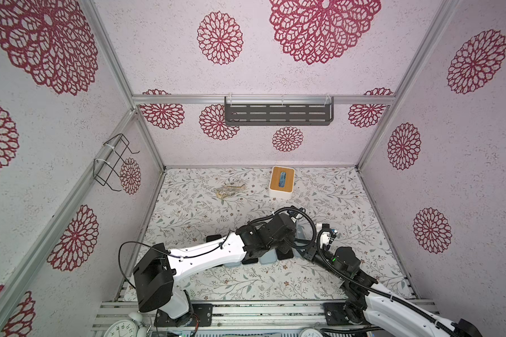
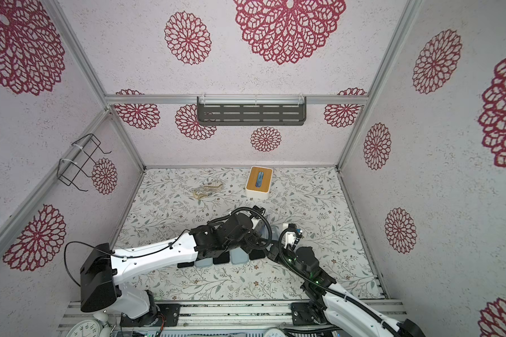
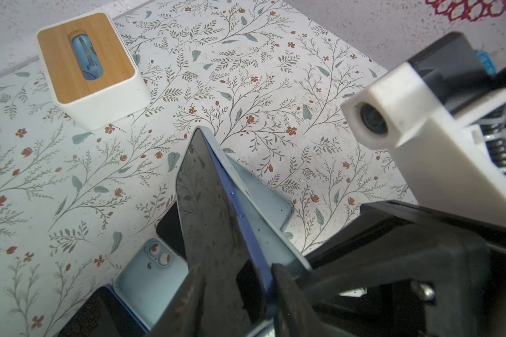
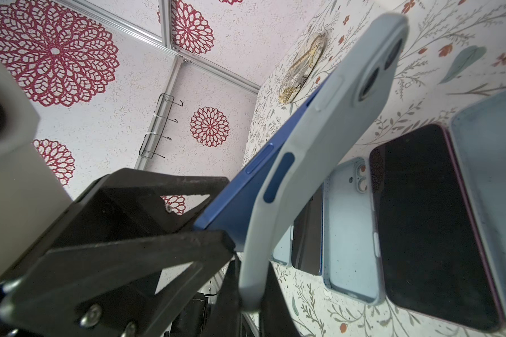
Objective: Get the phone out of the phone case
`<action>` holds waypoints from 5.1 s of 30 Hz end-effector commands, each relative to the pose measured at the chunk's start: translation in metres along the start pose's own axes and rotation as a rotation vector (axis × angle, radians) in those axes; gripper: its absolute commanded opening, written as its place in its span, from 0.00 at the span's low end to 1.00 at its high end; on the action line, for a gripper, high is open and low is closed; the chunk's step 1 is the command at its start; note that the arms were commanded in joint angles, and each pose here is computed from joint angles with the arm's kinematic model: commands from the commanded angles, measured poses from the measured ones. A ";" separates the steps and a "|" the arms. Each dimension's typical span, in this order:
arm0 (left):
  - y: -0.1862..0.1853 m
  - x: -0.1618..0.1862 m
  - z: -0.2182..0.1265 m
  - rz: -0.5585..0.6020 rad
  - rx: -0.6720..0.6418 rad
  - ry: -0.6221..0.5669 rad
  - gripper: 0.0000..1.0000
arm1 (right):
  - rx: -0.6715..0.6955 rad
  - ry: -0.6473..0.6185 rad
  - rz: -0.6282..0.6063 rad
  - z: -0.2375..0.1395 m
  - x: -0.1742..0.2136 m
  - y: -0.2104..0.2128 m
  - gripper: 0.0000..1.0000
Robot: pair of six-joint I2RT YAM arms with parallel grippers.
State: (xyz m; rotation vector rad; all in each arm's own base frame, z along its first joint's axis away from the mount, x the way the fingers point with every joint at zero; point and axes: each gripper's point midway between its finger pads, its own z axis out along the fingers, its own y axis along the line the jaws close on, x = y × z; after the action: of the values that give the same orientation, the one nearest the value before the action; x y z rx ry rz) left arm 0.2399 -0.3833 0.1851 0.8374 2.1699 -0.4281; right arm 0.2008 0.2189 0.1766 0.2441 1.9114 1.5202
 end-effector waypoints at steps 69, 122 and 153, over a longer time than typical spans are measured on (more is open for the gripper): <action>-0.013 -0.039 0.112 0.307 -0.319 0.343 0.10 | 0.741 -0.857 -0.598 -0.225 -0.206 0.148 0.00; 0.062 -0.081 -0.090 0.032 -0.445 -0.168 0.10 | 0.830 -0.245 -0.477 -0.079 -0.086 -0.096 0.00; 0.058 -0.087 -0.095 0.013 -0.391 -0.196 0.10 | 0.730 0.036 -0.388 -0.055 -0.010 -0.163 0.00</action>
State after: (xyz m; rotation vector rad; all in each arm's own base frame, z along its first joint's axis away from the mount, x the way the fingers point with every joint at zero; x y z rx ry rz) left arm 0.2665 -0.3335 0.2820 0.6540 2.0277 -0.0109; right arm 0.2361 0.1077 0.0560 0.1929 2.1885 0.4598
